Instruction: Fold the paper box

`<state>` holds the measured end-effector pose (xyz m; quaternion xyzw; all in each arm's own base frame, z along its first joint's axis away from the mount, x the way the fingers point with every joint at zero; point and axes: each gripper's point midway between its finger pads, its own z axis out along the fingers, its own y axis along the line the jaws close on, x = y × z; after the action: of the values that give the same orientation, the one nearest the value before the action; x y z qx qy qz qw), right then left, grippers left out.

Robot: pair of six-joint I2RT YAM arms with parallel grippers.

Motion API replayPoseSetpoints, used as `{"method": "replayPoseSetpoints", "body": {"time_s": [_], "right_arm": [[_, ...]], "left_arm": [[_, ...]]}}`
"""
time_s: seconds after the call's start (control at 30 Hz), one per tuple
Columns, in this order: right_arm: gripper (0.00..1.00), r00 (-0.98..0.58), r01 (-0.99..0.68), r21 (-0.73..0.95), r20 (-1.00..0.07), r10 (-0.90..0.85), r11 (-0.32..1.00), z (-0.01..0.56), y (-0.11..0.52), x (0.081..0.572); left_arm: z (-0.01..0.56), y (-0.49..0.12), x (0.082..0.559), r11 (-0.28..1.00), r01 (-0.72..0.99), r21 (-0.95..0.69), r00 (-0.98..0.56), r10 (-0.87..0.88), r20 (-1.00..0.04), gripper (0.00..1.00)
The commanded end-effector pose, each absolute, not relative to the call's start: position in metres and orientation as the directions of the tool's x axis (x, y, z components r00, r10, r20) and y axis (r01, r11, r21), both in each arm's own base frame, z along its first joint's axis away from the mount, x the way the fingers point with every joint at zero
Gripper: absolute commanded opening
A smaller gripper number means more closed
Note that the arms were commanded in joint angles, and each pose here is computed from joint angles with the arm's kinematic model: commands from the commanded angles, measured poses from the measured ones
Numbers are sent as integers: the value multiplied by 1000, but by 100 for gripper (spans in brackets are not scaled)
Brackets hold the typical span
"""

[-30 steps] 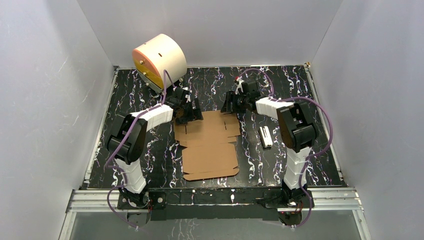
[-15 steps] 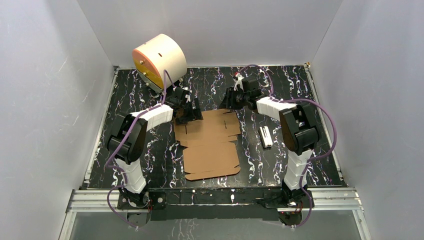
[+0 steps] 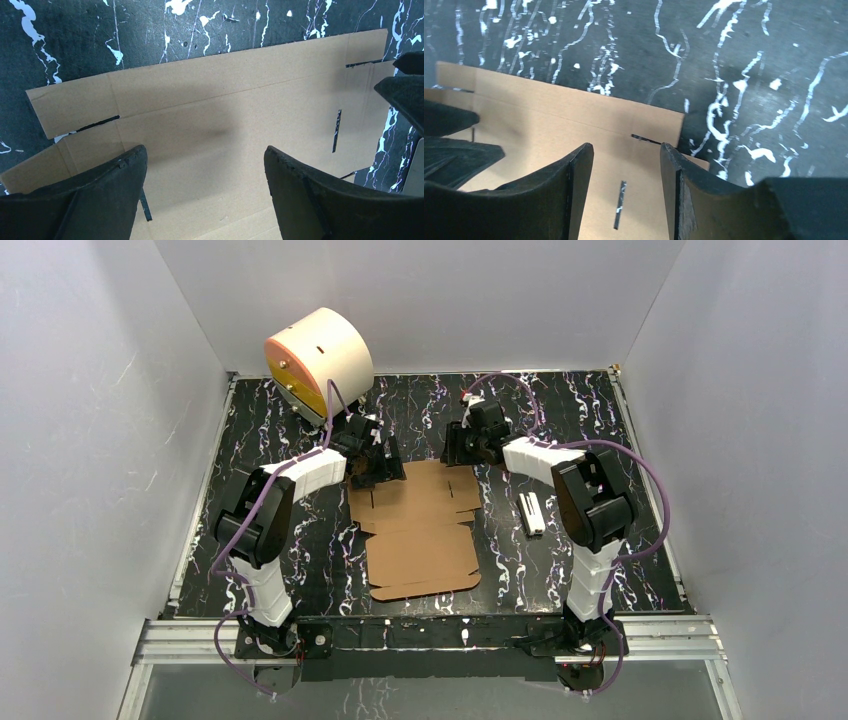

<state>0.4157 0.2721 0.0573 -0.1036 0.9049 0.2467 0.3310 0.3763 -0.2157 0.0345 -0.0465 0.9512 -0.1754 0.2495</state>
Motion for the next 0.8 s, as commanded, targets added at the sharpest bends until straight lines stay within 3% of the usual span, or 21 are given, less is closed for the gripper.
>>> {"method": "replayPoseSetpoints", "body": {"time_s": [0.0, 0.5, 0.77], "right_arm": [[62, -710, -305, 311, -704, 3, 900, 77, 256, 434], [64, -762, -309, 389, -648, 20, 868, 51, 270, 432], [58, -755, -351, 435, -656, 24, 829, 58, 281, 429]], "left_arm": [[9, -211, 361, 944, -22, -329, -910, -155, -384, 83], [9, -210, 361, 946, -20, -322, -909, -151, -387, 83], [9, -211, 361, 945, -21, -327, -911, -153, -384, 83]]}}
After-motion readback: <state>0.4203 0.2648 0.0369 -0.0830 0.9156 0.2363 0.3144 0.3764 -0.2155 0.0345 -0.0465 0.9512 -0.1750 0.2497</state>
